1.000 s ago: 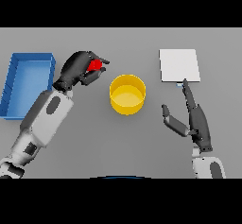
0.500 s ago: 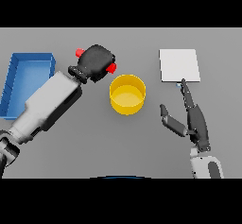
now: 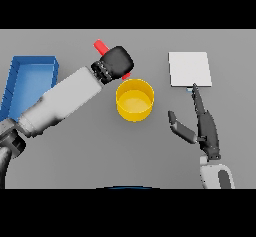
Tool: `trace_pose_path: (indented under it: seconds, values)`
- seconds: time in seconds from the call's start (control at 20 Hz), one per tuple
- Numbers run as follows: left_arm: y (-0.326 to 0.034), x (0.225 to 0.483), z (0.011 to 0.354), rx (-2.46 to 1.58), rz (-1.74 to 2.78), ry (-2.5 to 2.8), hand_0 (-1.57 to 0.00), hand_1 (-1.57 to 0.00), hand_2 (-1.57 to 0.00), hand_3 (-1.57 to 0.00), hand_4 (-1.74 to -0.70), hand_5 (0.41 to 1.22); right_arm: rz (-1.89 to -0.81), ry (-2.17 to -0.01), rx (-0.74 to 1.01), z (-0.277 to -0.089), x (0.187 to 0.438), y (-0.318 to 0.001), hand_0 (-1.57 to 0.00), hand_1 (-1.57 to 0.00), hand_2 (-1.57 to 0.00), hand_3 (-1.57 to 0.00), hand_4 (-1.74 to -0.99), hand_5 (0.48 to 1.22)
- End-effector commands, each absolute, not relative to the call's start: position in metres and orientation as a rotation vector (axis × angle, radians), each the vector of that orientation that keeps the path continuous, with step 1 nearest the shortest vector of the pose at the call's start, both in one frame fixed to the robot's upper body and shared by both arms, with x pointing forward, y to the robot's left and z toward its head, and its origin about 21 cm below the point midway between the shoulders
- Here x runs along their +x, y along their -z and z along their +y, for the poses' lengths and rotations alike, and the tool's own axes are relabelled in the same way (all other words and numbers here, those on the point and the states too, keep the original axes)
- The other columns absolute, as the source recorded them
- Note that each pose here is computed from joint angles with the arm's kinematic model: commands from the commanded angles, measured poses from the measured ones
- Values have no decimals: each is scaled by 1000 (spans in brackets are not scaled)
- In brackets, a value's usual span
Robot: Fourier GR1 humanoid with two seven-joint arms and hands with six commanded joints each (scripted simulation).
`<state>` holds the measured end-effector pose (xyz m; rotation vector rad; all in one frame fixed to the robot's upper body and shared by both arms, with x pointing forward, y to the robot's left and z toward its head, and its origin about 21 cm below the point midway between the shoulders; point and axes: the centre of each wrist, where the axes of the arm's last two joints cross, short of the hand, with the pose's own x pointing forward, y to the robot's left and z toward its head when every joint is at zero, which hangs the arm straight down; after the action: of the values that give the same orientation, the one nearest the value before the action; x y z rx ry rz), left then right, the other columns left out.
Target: Pick up the red beaker and tilt it to pour out 1 green nut into yellow bowl. Pick up the yellow bowl and place it on the metallic measuring scale.
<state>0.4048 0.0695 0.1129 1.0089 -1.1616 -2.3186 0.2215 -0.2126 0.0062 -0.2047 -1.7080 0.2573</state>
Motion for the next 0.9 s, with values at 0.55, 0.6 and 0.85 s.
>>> trace_pose_path:
  seconds: [0.55, 0.6, 0.85]
  values:
    - [-109, 401, 37, 1347, -937, 2764, -1571, -1571, -1571, -1571, -1734, 1221, -1723, -254, -219, -210, 221, -13, 1, 1, 1, 1, -1162, 627]
    - [-109, 403, 34, 1390, -916, 2781, -1571, -1571, -1571, -1571, -1734, 1221, -1715, -261, -231, -212, 223, -14, 1, 1, 1, 1, -1153, 627]
    - [-114, 399, 20, 1475, -858, 2889, -1571, -1571, -1571, -1571, -1725, 1221, -1718, -268, -248, -209, 224, -14, 1, 1, 1, 1, -1155, 637]
